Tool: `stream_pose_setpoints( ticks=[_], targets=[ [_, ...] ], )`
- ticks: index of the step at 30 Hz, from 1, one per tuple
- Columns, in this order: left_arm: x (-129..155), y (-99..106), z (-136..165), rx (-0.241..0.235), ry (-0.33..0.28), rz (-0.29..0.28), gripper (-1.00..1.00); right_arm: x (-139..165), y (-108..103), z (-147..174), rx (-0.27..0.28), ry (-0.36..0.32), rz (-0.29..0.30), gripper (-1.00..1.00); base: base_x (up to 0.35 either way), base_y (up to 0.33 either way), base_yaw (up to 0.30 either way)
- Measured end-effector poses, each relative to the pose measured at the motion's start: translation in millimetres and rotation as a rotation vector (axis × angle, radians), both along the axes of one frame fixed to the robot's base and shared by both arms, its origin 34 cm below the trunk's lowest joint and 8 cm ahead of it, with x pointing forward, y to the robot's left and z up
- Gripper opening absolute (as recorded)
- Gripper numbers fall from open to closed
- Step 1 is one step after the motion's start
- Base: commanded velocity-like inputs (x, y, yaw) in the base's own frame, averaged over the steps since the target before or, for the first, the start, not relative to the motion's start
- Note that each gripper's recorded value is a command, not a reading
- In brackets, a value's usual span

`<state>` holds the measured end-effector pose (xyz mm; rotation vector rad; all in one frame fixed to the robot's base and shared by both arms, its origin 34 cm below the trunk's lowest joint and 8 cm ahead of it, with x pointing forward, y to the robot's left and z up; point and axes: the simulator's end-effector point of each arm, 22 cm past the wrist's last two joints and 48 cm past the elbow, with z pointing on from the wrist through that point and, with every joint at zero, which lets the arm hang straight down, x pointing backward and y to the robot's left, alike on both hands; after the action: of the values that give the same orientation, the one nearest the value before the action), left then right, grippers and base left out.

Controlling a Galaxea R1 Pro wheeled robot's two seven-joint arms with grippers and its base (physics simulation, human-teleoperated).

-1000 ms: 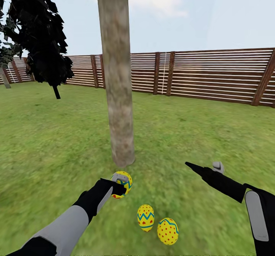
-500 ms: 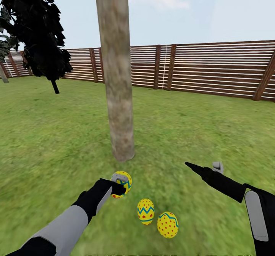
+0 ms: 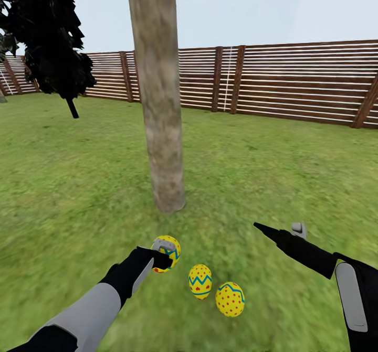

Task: Take the three Easter eggs out of the wicker basket on the lawn in the garden, then place them on the lawn next to a single tree (choose any tree) so that all three eggs are next to the same tree and none are left in the basket.

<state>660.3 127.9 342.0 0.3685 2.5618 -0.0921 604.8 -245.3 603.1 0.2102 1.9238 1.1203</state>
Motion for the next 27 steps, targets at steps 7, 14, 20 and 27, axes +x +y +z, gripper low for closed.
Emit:
stream_pose_setpoints(
  ticks=[7, 14, 20, 27],
  targets=[
    [-4.7, 1.5, -17.3, 0.009, 0.027, -0.002, -1.00, 2.6, 1.5, -16.3, 0.000, 0.030, 0.001, 1.00, 0.000, 0.000, 0.000],
    [-9.6, 2.0, -34.2, 0.010, 0.054, -0.002, -1.00, 4.3, 6.3, -32.8, 0.000, 0.061, 0.012, 1.00, 0.000, 0.000, 0.000],
    [-14.7, 2.6, -48.9, 0.011, 0.079, -0.002, -1.00, 5.8, 8.0, -45.7, 0.002, 0.084, 0.015, 1.00, 0.000, 0.000, 0.000],
    [-21.4, 3.2, -66.1, 0.011, 0.108, 0.000, -1.00, 7.0, 8.5, -61.3, 0.003, 0.111, 0.016, 1.00, 0.000, 0.000, 0.000]
  ],
)
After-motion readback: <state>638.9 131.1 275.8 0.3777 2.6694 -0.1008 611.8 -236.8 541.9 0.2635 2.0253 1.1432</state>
